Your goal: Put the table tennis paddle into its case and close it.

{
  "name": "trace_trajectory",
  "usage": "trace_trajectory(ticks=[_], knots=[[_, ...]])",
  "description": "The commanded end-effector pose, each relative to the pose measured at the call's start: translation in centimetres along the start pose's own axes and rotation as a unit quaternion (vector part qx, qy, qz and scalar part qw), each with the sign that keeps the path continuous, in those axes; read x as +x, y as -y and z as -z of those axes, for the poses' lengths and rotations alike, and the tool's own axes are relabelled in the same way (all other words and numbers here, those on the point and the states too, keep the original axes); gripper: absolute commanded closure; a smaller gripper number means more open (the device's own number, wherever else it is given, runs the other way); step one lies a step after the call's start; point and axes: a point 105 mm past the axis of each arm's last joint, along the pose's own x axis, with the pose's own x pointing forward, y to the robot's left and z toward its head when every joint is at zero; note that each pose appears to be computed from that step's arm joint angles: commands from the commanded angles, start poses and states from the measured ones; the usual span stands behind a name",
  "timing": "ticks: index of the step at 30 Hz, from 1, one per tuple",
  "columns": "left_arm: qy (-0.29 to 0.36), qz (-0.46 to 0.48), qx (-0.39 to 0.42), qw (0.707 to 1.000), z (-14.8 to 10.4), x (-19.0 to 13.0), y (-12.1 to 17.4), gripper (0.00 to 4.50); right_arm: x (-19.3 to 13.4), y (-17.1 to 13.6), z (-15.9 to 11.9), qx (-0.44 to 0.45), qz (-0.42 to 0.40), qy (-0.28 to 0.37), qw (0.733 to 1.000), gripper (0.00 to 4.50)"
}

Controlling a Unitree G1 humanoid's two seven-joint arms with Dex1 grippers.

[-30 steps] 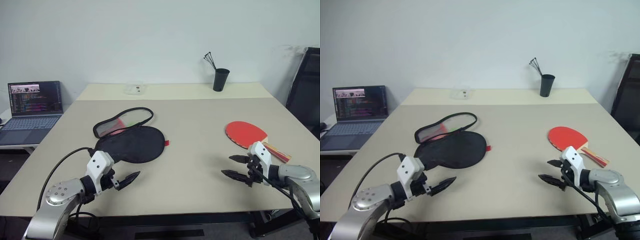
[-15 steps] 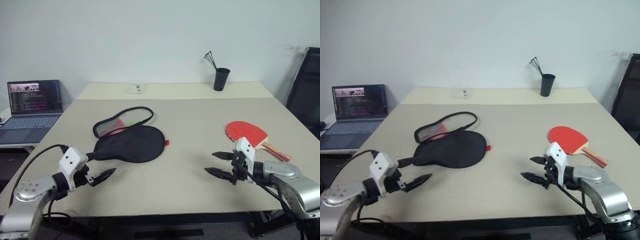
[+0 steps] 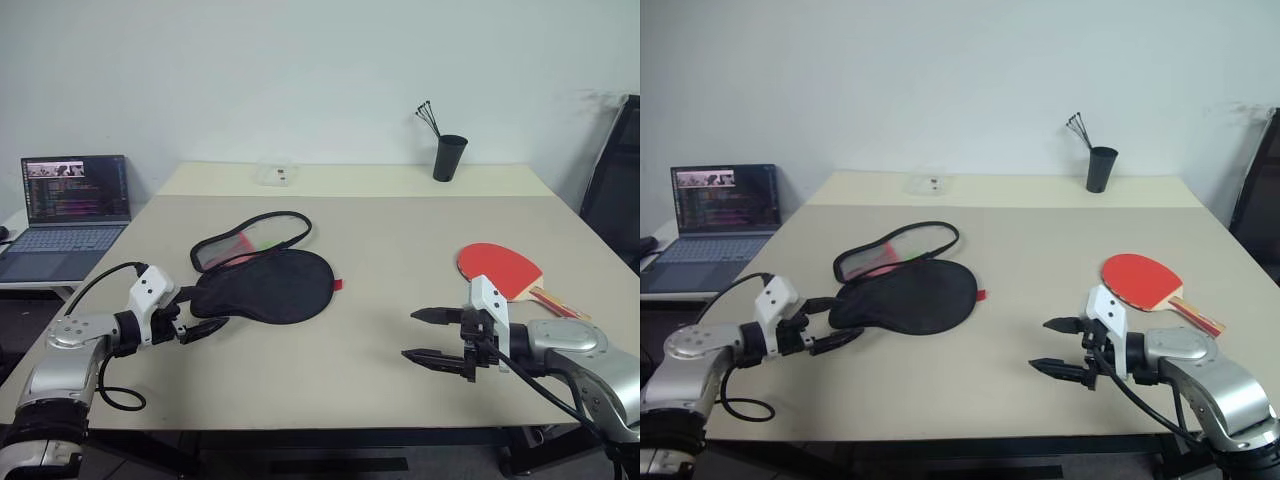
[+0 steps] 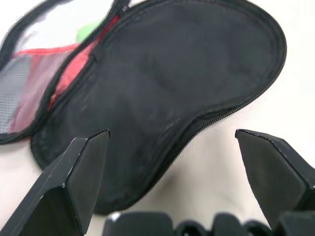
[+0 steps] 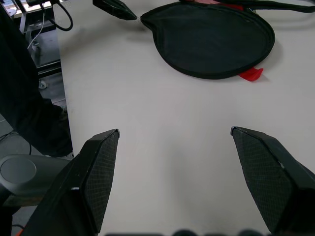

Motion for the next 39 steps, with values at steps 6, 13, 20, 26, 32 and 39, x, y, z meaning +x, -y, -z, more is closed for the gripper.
trace_trajectory(ticks=[6, 13, 20, 26, 32, 39], knots=[[-0.044, 0.034, 0.067, 0.996, 0.5, 0.1, -0.5, 0.01, 0.2, -0.8, 0.1, -0.015, 0.001, 0.015, 1.0, 0.52], [-0.057, 0.017, 0.096, 0.994, 0.2, 0.4, -1.9, 0.01, 0.3, -0.3, 0.5, -0.015, 0.012, 0.02, 1.0, 0.52], [-0.069, 0.033, 0.089, 0.993, 1.1, 0.7, -1.5, 0.01, 0.2, 0.0, 0.6, -0.015, 0.021, 0.021, 0.999, 0.52], [-0.076, 0.04, 0.089, 0.992, 1.4, 0.9, -1.4, 0.59, 0.1, 0.3, 0.6, -0.014, 0.034, 0.021, 0.999, 0.52], [-0.077, 0.068, 0.083, 0.991, 1.5, 1.8, -0.5, 2.7, -0.2, 0.5, 0.5, -0.014, 0.046, 0.02, 0.999, 0.52], [-0.052, 0.137, 0.059, 0.987, 0.5, 3.0, 2.1, 4.47, -0.7, 0.9, 0.5, -0.014, 0.06, 0.02, 0.998, 0.52]])
